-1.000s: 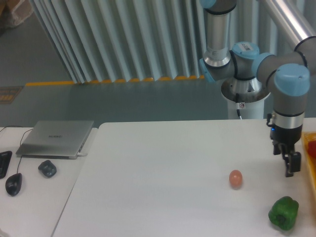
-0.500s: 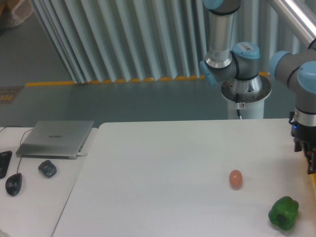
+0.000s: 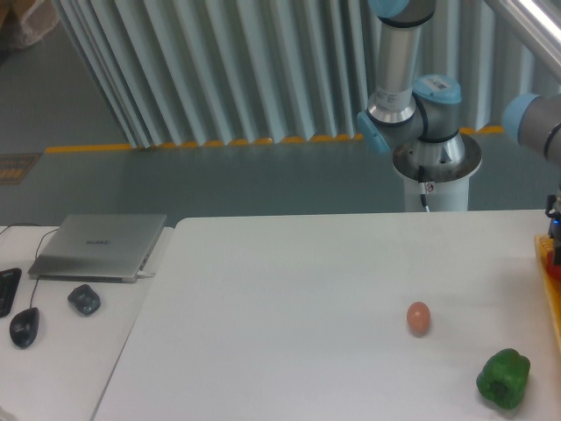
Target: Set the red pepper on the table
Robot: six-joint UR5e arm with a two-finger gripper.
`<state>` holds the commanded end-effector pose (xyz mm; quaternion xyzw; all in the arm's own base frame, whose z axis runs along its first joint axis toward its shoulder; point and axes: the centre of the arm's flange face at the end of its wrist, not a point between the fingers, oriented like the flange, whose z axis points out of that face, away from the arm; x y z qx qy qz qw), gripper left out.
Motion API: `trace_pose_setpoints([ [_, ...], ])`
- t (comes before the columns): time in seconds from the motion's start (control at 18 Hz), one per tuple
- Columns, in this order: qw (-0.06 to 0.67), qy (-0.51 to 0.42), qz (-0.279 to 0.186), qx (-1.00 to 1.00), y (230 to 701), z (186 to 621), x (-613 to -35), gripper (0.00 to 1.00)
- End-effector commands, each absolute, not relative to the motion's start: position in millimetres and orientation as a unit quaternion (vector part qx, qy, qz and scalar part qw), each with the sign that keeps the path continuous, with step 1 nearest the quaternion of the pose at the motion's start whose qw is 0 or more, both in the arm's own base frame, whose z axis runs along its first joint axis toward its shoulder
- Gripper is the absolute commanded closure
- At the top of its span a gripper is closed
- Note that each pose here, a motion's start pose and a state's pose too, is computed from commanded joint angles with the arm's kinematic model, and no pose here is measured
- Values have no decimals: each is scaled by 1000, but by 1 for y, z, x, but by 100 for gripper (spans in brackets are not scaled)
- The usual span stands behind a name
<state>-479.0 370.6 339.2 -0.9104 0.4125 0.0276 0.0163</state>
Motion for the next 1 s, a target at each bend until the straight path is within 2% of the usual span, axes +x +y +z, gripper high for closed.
trace_pose_setpoints([
  [0.33,10,409,-1,-912,358,333,-482,0],
  [0.61,-30,413,-55,-909,351,324,-474,0],
  [1.0,-23,413,-75,-907,351,303,-471,0],
])
